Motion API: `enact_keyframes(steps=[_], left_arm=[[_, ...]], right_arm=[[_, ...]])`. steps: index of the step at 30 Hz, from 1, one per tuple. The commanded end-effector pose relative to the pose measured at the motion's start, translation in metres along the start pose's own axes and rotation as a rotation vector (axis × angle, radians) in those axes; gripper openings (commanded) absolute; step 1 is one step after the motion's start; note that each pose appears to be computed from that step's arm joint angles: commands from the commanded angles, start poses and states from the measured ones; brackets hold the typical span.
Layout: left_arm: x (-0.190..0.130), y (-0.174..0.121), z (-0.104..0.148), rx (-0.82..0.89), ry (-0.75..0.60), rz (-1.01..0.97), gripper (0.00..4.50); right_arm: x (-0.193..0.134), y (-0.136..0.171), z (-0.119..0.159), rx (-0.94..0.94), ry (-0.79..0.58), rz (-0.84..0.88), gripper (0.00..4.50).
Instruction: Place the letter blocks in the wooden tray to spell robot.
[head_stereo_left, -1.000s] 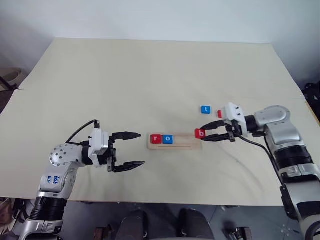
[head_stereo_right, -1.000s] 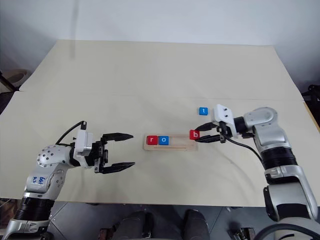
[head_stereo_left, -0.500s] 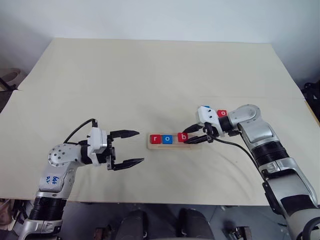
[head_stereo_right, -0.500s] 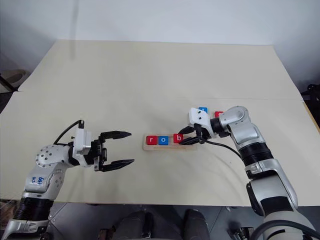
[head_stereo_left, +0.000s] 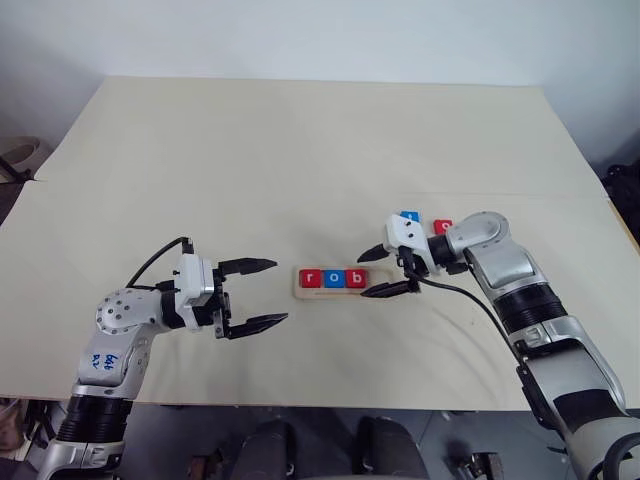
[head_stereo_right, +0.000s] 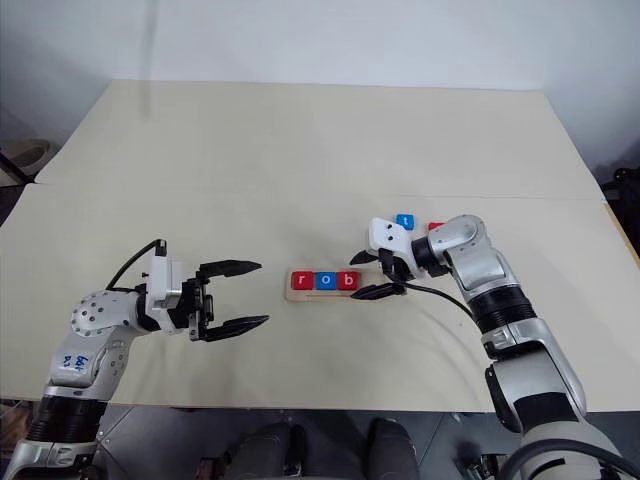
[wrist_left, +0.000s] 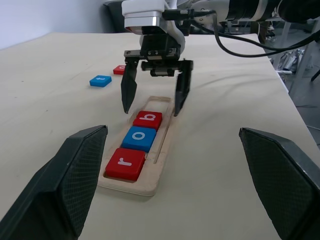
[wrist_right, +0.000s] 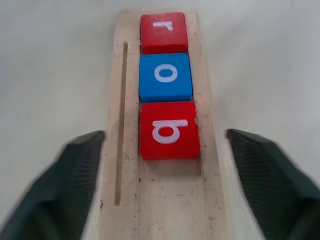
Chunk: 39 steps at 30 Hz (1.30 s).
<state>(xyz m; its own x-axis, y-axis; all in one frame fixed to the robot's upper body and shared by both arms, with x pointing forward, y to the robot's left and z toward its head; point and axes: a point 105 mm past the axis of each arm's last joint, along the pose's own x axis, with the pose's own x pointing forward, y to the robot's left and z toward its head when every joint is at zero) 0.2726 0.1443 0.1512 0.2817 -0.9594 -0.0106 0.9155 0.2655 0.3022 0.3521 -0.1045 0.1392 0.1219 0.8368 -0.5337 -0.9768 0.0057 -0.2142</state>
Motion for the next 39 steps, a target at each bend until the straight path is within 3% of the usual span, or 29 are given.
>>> enact_keyframes(steps=[1, 5, 10, 14, 39], left_arm=[[-0.002, 0.000, 0.009, 0.043, -0.013, 0.008, 4.50], [-0.002, 0.000, 0.007, 0.039, -0.012, 0.009, 4.50], [-0.001, 0.001, 0.006, 0.040, -0.013, 0.007, 4.50], [0.000, 0.002, 0.007, 0.043, -0.012, 0.005, 4.50], [0.001, 0.006, 0.006, 0.052, -0.013, 0.022, 4.50]], right_arm=[[-0.018, 0.000, 0.012, -0.013, -0.051, -0.031, 4.03], [-0.027, 0.003, -0.003, 0.019, -0.009, -0.053, 3.09], [-0.022, 0.004, -0.017, 0.011, 0.029, -0.066, 1.26], [-0.011, 0.003, -0.016, 0.002, 0.025, -0.062, 0.06], [0.008, 0.002, 0.004, -0.016, -0.035, -0.062, 0.06]])
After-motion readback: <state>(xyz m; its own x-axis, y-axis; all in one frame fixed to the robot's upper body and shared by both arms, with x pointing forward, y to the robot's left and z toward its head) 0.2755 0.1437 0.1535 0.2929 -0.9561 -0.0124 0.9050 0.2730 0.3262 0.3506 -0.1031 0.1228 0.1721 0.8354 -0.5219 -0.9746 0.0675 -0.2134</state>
